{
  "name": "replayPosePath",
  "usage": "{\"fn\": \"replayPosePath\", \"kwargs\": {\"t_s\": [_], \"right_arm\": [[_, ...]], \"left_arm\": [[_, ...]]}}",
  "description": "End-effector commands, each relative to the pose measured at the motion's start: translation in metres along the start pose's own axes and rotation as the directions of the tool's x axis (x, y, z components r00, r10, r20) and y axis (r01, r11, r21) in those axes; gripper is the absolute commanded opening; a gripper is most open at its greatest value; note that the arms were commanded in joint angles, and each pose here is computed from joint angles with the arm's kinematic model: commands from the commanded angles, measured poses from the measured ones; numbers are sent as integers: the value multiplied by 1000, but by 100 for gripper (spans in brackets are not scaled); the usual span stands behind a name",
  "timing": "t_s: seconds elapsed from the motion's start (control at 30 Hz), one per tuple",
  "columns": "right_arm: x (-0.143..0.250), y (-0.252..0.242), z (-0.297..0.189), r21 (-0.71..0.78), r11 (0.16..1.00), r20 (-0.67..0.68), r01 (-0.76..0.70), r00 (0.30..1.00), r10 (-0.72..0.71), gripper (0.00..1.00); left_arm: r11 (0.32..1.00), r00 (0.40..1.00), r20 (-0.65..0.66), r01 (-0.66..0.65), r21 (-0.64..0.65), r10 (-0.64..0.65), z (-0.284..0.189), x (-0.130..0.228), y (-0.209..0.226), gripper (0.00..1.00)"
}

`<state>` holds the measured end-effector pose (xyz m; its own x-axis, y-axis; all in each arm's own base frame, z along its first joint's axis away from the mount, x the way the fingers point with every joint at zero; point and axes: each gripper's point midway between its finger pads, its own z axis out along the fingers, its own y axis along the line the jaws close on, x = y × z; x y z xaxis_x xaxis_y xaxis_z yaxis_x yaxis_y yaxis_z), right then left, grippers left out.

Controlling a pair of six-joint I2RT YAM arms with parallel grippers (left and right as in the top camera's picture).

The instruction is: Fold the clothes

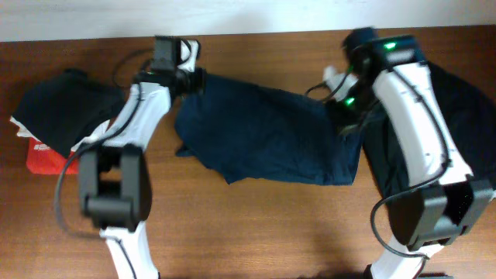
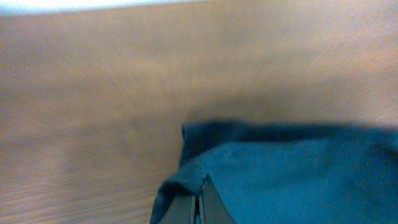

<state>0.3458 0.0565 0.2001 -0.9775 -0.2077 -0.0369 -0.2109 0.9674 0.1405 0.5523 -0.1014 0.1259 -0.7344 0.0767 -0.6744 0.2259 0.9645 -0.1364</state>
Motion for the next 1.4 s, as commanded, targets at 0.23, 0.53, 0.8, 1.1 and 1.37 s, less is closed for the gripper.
{"fn": "replayPosePath", "kwargs": {"t_s": [0.23, 0.53, 0.8, 1.1, 1.37], "right_arm": [[-27, -31, -155, 79, 986, 489, -143, 868, 87, 4], [3, -10, -229, 93, 988, 680, -120, 733, 25, 4], [-37, -10, -209, 63, 996, 665, -68, 747, 9, 4], [-184, -24, -188, 69, 997, 820, -22, 571, -44, 4], [-220, -14, -298, 7, 1000, 990, -27, 141, -3, 4]], "left_arm": [[995, 873, 485, 81, -63, -40, -271, -116, 34, 0], [994, 777, 629, 57, -90, 13, -374, -119, 11, 0], [997, 841, 541, 57, -57, -17, -323, -114, 14, 0], [999, 840, 543, 23, -28, -4, -189, -148, 33, 0], [999, 496, 868, 53, 9, -35, -274, -245, 52, 0]]}}
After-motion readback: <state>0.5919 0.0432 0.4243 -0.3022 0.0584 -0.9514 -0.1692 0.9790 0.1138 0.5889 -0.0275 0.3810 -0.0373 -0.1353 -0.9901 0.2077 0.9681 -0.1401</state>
